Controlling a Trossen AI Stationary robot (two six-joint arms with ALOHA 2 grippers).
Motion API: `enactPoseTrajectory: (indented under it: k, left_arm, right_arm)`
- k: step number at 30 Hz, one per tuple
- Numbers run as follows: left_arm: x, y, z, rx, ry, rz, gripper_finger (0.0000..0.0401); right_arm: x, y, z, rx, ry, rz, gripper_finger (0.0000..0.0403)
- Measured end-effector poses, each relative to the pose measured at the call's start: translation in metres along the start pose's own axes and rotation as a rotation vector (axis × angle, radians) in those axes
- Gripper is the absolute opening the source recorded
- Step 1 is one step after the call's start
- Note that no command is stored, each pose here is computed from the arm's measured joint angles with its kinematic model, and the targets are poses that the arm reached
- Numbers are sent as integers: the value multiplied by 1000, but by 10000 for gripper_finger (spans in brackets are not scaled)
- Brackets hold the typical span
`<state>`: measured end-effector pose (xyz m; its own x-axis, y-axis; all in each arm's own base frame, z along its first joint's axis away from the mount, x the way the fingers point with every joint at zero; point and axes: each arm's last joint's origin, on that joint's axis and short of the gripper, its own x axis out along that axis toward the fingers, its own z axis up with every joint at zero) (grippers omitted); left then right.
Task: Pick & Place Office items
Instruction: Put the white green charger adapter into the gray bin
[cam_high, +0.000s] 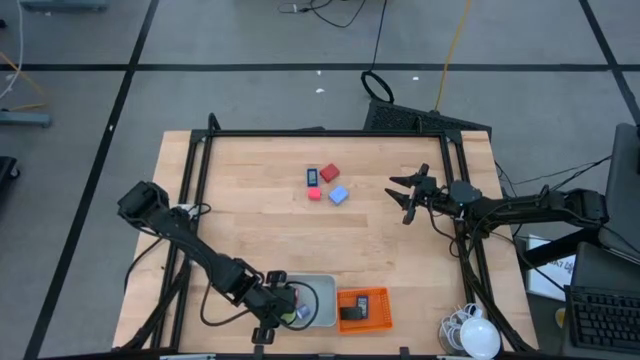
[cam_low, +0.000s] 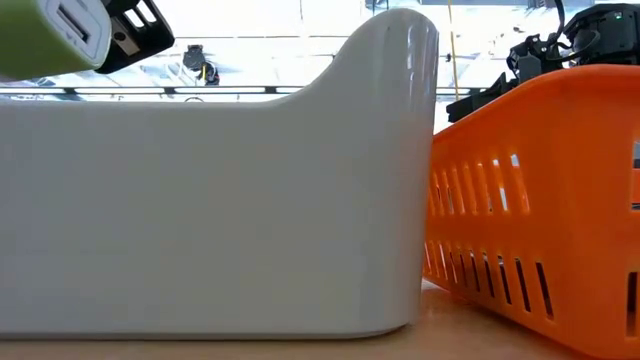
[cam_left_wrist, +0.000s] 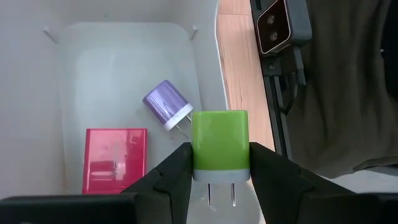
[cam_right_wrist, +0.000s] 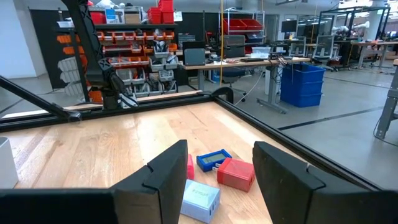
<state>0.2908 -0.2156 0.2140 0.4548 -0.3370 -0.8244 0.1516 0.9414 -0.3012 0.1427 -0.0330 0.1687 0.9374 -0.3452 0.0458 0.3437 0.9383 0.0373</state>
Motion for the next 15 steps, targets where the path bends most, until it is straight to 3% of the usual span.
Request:
enactPoseTrajectory:
  k: [15]
  left_arm:
    - [0,0,0,-20,-3,4,177]
  right_arm:
    - [0,0,0,0,0,0,171]
